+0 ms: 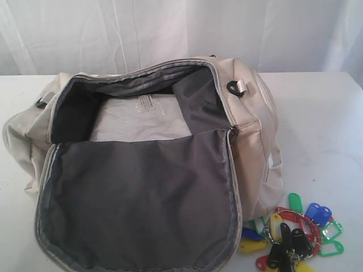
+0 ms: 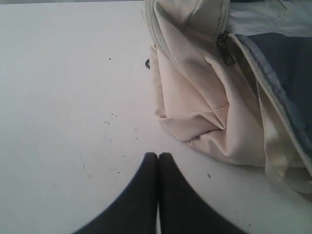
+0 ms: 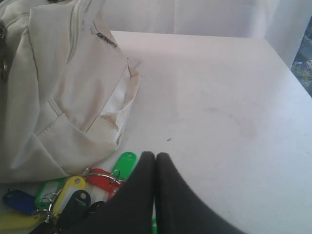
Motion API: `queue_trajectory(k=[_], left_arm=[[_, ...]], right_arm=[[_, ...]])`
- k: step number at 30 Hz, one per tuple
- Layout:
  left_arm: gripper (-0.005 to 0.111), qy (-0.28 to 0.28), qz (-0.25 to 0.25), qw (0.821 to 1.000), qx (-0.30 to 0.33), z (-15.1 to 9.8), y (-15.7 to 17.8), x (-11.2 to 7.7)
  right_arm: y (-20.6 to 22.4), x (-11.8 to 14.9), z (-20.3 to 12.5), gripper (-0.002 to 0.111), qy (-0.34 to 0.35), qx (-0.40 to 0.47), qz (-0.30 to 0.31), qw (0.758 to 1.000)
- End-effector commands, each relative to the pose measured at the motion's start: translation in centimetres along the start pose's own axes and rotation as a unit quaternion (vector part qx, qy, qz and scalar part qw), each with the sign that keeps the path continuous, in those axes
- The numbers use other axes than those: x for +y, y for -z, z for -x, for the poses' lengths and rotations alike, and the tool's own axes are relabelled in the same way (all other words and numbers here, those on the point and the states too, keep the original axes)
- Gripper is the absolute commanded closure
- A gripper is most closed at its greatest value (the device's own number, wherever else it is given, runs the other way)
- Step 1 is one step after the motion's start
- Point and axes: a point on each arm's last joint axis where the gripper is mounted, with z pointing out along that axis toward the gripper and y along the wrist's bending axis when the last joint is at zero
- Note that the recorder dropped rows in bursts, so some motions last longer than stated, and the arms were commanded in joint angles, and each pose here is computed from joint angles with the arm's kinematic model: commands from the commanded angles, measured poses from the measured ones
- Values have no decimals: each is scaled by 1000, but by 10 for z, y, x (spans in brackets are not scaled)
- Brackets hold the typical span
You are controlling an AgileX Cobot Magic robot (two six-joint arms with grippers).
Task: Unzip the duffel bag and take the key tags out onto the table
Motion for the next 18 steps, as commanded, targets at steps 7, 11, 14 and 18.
queue_trajectory(k=[7, 11, 14, 18], left_arm=[[107, 5, 2, 1000, -2, -1, 0, 0], [107, 5, 2, 1000, -2, -1, 0, 0], [107, 6, 3, 1000, -2, -1, 0, 0], [107, 6, 5, 1000, -2, -1, 0, 1]], right_arm=[[0, -1, 0, 108, 6, -7, -5, 1000], [0, -1, 0, 108, 6, -7, -5, 1000], [0, -1, 0, 108, 6, -7, -5, 1000], [0, -1, 0, 108, 6, -7, -5, 1000]])
